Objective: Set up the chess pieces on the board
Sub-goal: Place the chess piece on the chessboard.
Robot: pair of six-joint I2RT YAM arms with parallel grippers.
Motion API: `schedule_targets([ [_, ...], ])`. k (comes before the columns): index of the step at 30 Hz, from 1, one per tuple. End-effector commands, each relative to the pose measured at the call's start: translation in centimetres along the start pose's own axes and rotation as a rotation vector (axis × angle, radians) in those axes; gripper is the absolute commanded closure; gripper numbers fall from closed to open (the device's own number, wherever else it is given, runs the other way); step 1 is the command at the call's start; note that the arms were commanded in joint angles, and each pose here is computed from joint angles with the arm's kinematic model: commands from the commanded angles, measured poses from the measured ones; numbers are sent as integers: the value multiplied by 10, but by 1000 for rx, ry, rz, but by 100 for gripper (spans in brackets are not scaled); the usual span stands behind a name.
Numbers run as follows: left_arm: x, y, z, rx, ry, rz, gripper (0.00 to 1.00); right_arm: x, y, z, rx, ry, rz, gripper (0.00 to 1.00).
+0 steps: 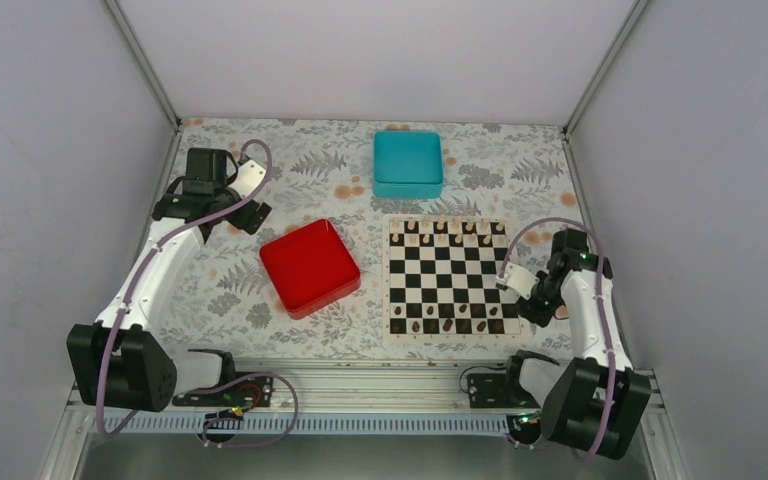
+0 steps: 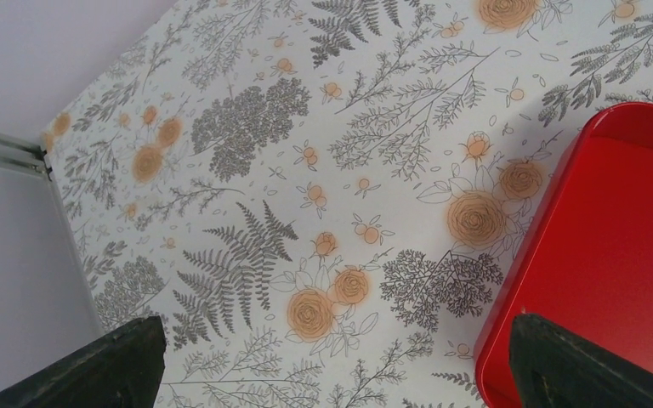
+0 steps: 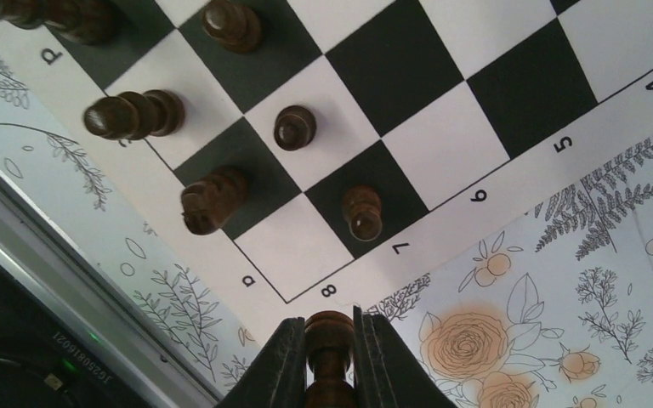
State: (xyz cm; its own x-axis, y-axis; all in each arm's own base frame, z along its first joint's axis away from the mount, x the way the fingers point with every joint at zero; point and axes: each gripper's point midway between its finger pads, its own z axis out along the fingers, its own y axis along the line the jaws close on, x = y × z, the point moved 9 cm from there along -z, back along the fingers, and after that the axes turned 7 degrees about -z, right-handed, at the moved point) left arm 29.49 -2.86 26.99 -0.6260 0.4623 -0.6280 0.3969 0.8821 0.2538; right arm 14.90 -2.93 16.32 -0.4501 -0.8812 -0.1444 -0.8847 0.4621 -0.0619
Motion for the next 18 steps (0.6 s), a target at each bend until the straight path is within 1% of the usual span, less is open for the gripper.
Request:
schedule_targets([
  [1, -2, -1, -4, -13, -68, 38, 0, 2, -13, -1, -5, 46, 54, 94],
  [4, 1, -2, -2, -6, -65, 47, 0, 3, -16, -3, -14, 73, 66, 94],
  [8, 1, -3, -2, -1, -69, 57, 0, 2, -18, -6, -31, 74, 66, 95],
  [18, 2, -3, 3, 5, -64, 53, 0, 8, -16, 12, -83, 121, 27, 96],
])
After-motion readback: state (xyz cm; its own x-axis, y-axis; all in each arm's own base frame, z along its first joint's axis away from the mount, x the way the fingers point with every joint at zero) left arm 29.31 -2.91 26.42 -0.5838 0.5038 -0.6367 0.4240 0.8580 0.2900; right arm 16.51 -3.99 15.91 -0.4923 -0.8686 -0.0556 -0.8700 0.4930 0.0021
